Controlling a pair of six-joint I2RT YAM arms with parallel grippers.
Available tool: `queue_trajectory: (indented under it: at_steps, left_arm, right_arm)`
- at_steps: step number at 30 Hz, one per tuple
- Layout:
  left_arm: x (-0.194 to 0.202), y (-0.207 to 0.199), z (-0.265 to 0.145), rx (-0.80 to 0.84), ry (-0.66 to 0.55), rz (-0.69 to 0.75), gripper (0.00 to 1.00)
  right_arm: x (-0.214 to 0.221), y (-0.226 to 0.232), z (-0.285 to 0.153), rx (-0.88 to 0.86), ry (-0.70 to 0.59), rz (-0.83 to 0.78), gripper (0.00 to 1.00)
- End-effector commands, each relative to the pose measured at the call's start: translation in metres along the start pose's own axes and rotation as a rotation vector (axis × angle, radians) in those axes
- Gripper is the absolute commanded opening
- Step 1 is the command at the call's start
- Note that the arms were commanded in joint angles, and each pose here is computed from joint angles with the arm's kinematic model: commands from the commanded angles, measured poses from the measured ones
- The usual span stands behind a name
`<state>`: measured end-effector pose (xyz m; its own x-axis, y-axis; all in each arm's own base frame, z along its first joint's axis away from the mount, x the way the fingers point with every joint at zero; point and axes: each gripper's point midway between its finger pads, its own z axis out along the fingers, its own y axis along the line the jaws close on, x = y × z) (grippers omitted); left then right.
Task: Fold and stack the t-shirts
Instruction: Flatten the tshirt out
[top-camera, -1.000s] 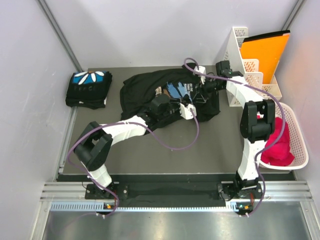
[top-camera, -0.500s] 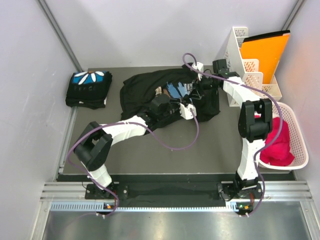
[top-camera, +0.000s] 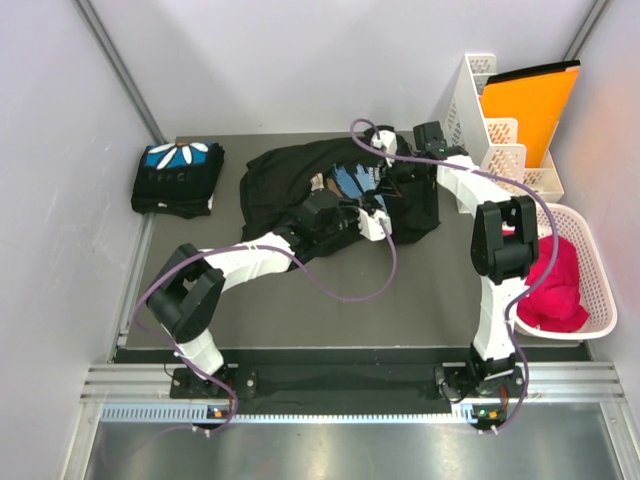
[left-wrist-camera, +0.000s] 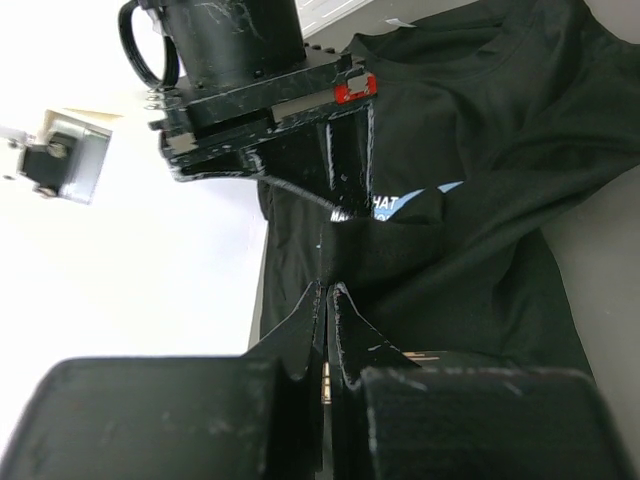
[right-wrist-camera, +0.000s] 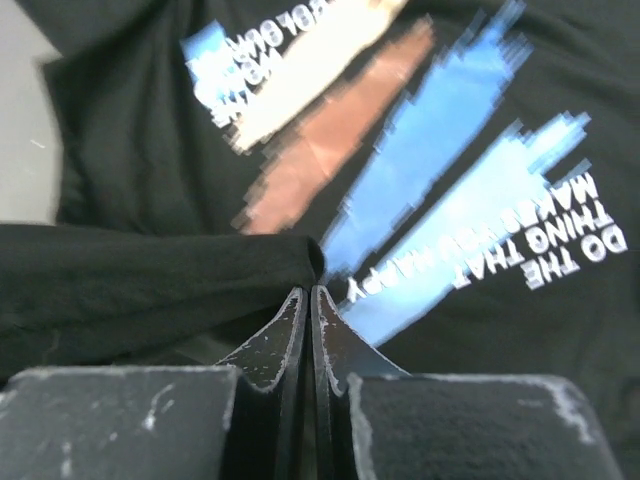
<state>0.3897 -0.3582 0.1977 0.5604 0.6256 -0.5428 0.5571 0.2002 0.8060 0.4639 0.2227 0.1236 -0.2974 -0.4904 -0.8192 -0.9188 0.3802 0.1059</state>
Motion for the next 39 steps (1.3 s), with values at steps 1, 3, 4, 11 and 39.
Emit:
queue_trajectory:
  at_steps: [1, 3, 4, 11, 39]
  left_arm:
    - [-0.018, 0.029, -0.015, -0.08, -0.046, 0.012, 0.0]
    - [-0.019, 0.03, -0.016, -0.083, -0.051, 0.014, 0.0]
    - [-0.018, 0.029, -0.016, -0.081, -0.05, 0.012, 0.0]
    - [-0.018, 0.029, -0.014, -0.083, -0.053, 0.01, 0.0]
    - [-0.02, 0.03, -0.02, -0.086, -0.054, 0.002, 0.0]
  right_arm:
    - [-0.03, -0.02, -0.032, 0.158, 0.042, -0.172, 0.0]
    - [-0.039, -0.022, -0.047, 0.195, 0.054, -0.248, 0.0]
    - [-0.038, -0.025, -0.053, 0.222, 0.078, -0.264, 0.0]
    - [-0.035, -0.037, -0.074, 0.309, 0.148, -0.339, 0.0]
    - [-0.02, 0.004, -0.141, 0.257, 0.383, -0.678, 0.0]
